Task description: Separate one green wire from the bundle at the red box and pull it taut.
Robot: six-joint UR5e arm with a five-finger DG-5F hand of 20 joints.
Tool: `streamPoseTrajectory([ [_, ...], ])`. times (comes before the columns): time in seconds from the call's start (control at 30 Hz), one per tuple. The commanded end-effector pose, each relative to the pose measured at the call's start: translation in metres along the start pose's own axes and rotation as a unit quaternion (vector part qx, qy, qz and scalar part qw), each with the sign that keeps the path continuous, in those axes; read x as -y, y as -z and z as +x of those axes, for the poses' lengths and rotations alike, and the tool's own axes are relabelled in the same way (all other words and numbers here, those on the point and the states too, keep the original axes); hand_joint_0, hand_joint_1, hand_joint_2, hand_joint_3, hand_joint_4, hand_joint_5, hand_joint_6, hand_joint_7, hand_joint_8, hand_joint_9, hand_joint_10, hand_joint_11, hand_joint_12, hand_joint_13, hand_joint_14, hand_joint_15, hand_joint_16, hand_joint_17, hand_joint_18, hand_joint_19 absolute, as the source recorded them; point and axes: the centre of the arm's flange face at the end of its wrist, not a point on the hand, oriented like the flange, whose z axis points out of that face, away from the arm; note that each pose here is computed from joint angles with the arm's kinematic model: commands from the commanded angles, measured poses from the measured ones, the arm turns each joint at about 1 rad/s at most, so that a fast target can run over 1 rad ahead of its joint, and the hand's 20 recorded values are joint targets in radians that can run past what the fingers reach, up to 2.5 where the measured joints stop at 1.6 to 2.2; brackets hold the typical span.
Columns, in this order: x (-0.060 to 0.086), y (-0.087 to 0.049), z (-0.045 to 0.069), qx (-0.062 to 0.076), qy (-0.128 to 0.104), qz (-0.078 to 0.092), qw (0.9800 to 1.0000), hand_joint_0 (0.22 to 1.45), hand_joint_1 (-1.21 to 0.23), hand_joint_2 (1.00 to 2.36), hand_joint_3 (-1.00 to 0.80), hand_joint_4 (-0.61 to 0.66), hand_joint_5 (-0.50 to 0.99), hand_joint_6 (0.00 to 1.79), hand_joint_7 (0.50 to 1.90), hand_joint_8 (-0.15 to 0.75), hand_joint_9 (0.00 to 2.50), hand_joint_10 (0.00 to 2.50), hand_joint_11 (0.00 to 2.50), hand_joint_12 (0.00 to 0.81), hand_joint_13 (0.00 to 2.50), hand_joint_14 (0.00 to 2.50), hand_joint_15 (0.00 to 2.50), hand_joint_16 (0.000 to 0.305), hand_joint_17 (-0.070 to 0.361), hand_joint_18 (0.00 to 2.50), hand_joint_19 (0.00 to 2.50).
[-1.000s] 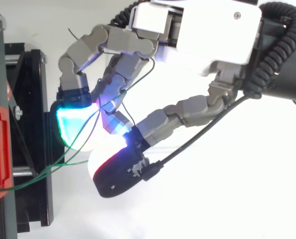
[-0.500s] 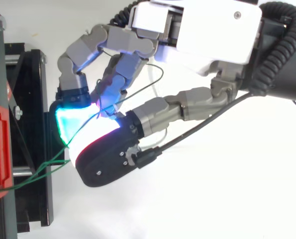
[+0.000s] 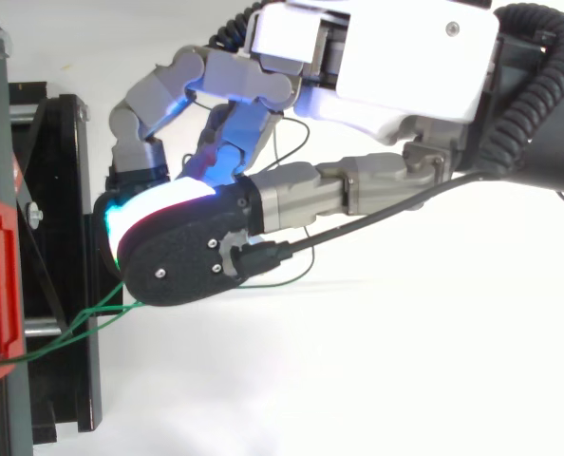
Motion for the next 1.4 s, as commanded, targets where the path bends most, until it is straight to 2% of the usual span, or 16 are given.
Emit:
streamPoseTrajectory([
  [0.0,-0.0003,-0.0002,0.0,0.0,0.0,-0.001,1.0,0.6,-0.43,1.01,-0.32,0.09,-0.17,0.9,1.07,0.258,1.27,0.01,1.52,0.397,0.97,0.03,0.88,0.055,0.123,0.73,0.77],
  [0.1,-0.0005,-0.0004,0.0,0.0,-0.001,-0.002,1.0,0.59,-0.49,1.01,-0.32,0.11,-0.17,0.9,1.07,0.258,1.26,0.01,1.52,0.399,0.97,0.02,0.89,0.055,0.124,0.73,0.77],
  [0.17,-0.0007,-0.0005,0.0,0.001,-0.001,-0.003,1.0,0.57,-0.52,1.01,-0.4,0.11,-0.17,0.91,1.06,0.263,1.26,0.01,1.51,0.401,0.98,0.03,0.88,0.056,0.126,0.74,0.76],
  [0.4,-0.0007,-0.0005,0.0,0.001,-0.001,-0.003,1.0,0.55,-0.56,1.0,-0.49,0.12,-0.17,0.91,1.05,0.267,1.27,0.01,1.51,0.407,0.98,0.03,0.87,0.057,0.129,0.75,0.75],
  [0.57,-0.0007,-0.0005,0.0,0.001,-0.001,-0.003,1.0,0.6,-0.61,1.01,-0.36,0.1,-0.17,0.91,1.05,0.26,1.26,0.01,1.52,0.391,0.98,0.03,0.88,0.055,0.123,0.75,0.77],
  [0.73,-0.0005,-0.0007,-0.0011,0.002,-0.001,-0.003,1.0,0.61,-0.69,1.02,-0.2,0.09,-0.17,0.92,1.12,0.266,1.26,0.01,1.52,0.391,0.98,0.03,0.87,0.055,0.123,0.76,0.76],
  [0.87,0.0,-0.0011,0.0004,0.001,-0.001,-0.004,1.0,0.63,-0.73,1.02,-0.19,0.06,-0.18,0.93,1.09,0.254,1.24,0.01,1.53,0.388,0.97,0.03,0.87,0.055,0.124,0.76,0.76],
  [0.93,0.0,-0.0011,0.0004,0.001,-0.001,-0.004,1.0,0.66,-0.79,1.02,-0.23,0.03,-0.18,0.94,1.03,0.254,1.2,0.01,1.52,0.384,0.96,0.03,0.86,0.054,0.123,0.75,0.74],
  [1.07,-0.0011,-0.0009,0.0,0.001,0.003,-0.005,1.0,0.7,-0.87,1.01,-0.33,0.03,-0.19,0.94,1.01,0.254,1.17,0.01,1.51,0.381,0.94,0.02,0.84,0.053,0.12,0.75,0.72],
  [1.17,-0.0011,-0.0009,0.0,0.001,0.003,-0.005,1.0,0.74,-0.91,1.0,-0.5,0.04,-0.19,0.94,0.99,0.246,1.14,0.01,1.48,0.375,0.92,0.03,0.83,0.053,0.118,0.75,0.68],
  [1.37,-0.0011,-0.0009,0.0,0.001,0.003,-0.005,1.0,0.65,-0.93,1.0,-0.5,0.05,-0.18,0.94,0.98,0.219,1.14,0.01,1.46,0.37,0.92,0.03,0.84,0.052,0.117,0.75,0.7],
])
